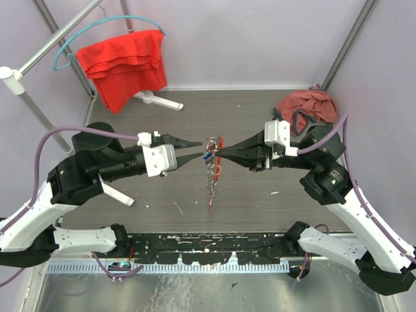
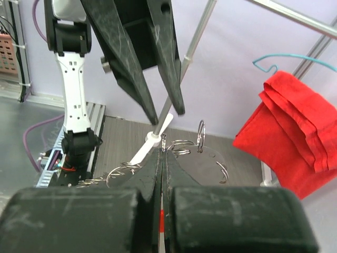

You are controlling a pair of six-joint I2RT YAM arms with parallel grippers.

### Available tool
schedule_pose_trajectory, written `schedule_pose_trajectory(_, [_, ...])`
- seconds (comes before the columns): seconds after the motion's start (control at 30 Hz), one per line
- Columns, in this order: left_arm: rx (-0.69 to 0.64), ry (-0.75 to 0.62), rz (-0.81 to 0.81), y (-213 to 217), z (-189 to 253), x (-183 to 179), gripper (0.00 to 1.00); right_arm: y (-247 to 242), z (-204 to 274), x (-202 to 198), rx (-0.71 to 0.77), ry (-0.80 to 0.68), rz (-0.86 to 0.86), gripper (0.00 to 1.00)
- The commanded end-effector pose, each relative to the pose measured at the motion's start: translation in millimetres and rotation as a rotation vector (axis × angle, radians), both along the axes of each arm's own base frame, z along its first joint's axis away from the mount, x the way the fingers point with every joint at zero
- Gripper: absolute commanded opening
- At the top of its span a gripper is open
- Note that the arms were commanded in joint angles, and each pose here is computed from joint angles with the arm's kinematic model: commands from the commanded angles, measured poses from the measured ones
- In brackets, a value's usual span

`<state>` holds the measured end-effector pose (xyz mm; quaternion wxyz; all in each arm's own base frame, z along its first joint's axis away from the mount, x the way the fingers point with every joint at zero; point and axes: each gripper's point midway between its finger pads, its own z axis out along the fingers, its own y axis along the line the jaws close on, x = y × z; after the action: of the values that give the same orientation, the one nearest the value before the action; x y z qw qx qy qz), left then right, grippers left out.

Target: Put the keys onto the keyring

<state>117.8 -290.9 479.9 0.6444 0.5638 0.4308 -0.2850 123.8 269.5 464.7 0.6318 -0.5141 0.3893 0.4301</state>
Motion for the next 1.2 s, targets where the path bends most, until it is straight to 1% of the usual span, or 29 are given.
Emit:
schedule_pose_trajectory(0.0, [-0.061,0.017,-0.088,-12,10,-13,0.31,-10,43,-19,0.13,-0.1,0.04,0.01])
schedule_pose_trajectory(0.17, [-0.076,0.025,-0.127,-16,12,-20,0.3,-12,48,-23,0.156,-0.104,0.049,0.01])
schedule_pose_trajectory(0.4, [-0.112,0.029,-0.14,-19,17,-21,0.3,-9,44,-24,0.142,-0.098,0.071,0.01])
schedule_pose_trajectory(0.87, [-0.098,0.052,-0.156,-32,11,-19,0.3,-10,45,-32,0.139,-0.11,0.107,0.01])
schedule_pose_trajectory(1.03, [-0.085,0.06,-0.165,-35,8,-19,0.26,-11,46,-33,0.143,-0.115,0.106,0.01])
schedule_pose_trajectory(1.13, [-0.074,0.063,-0.166,-36,6,-19,0.2,-12,46,-34,0.144,-0.117,0.105,0.01])
schedule_pose_trajectory(1.17, [-0.07,0.065,-0.166,-37,4,-19,0.16,-12,46,-34,0.144,-0.118,0.103,0.01])
